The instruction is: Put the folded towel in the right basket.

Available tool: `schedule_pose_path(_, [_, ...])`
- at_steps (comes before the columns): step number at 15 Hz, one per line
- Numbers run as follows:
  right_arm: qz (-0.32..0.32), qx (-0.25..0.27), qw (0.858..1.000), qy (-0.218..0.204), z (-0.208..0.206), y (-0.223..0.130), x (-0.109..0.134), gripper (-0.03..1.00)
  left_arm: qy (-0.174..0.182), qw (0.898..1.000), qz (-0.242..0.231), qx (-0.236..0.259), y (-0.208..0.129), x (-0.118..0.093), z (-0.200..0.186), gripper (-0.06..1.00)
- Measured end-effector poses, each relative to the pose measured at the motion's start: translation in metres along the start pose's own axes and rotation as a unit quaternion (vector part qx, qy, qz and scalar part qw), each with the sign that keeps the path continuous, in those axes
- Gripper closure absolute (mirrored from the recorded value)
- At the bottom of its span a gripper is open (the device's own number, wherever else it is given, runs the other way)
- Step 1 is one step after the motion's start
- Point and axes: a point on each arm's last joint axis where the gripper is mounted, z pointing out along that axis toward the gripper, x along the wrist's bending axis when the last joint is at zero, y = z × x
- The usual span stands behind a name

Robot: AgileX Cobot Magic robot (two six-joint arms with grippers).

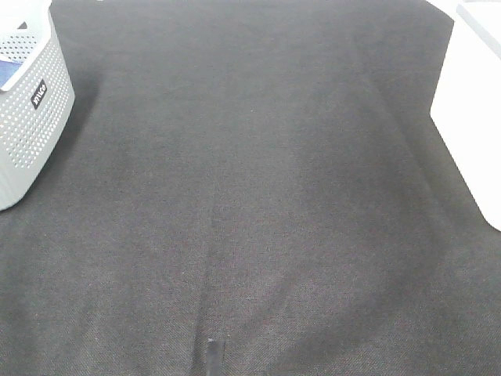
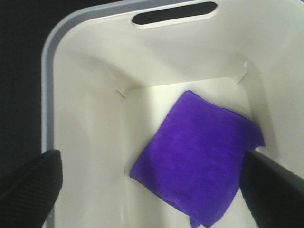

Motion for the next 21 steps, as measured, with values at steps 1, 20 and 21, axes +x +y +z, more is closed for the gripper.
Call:
schedule_pose_path(1, [0.002,-0.001,1.000,0.008,0.000,0.000,0.001,0.00,0.000,1.000,0.000,0.000,0.000,0.000,0.000,-0.04])
schedule_pose_path(20, [-0.147,-0.036,0.986,0.066,-0.204,-0.251,0.083,-0.01,0.000,1.000,0.000,0.000,0.000,0.000,0.000,-0.04])
schedule_pose_path(21, [-0.147,-0.041,0.986,0.066,-0.207,-0.277,0.078,-0.01,0.000,1.000,0.000,0.000,0.000,0.000,0.000,-0.04])
